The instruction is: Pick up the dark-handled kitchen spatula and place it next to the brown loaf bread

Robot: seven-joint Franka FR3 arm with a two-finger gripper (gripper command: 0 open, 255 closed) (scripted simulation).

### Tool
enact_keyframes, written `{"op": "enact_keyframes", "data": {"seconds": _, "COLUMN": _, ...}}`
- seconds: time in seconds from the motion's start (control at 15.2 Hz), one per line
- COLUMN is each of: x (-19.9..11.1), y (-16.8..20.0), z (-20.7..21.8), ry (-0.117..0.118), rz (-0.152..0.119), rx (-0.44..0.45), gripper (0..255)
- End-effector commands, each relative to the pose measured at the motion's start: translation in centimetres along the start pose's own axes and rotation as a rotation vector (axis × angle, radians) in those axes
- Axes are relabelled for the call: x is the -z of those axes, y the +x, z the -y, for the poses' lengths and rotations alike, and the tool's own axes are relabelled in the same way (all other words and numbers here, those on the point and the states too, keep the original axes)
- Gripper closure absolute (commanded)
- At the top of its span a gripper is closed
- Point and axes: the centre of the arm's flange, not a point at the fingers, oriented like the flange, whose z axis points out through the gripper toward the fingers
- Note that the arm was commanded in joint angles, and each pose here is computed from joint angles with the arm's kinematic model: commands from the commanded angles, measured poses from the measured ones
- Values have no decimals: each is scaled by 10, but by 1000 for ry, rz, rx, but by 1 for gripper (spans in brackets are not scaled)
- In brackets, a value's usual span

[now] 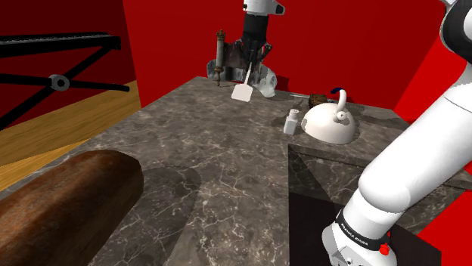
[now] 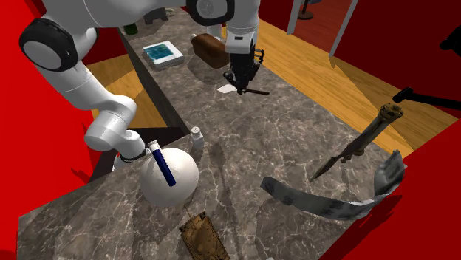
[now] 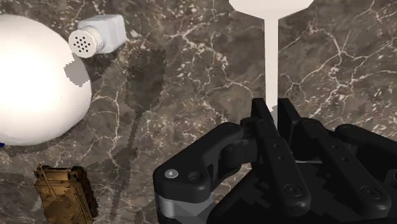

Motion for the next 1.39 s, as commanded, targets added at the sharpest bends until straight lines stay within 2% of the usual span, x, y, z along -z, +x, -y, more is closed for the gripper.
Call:
{"op": "enact_keyframes", "data": {"seconds": 0.0, "x": -1, "y": -29, "z": 6, "ry": -1, "rz": 0, "rx": -2, "gripper": 255}}
{"op": "enact_keyframes", "data": {"seconds": 1.32, "x": 16, "y": -284, "z": 70, "ry": -1, "rz": 0, "rx": -2, "gripper": 255}}
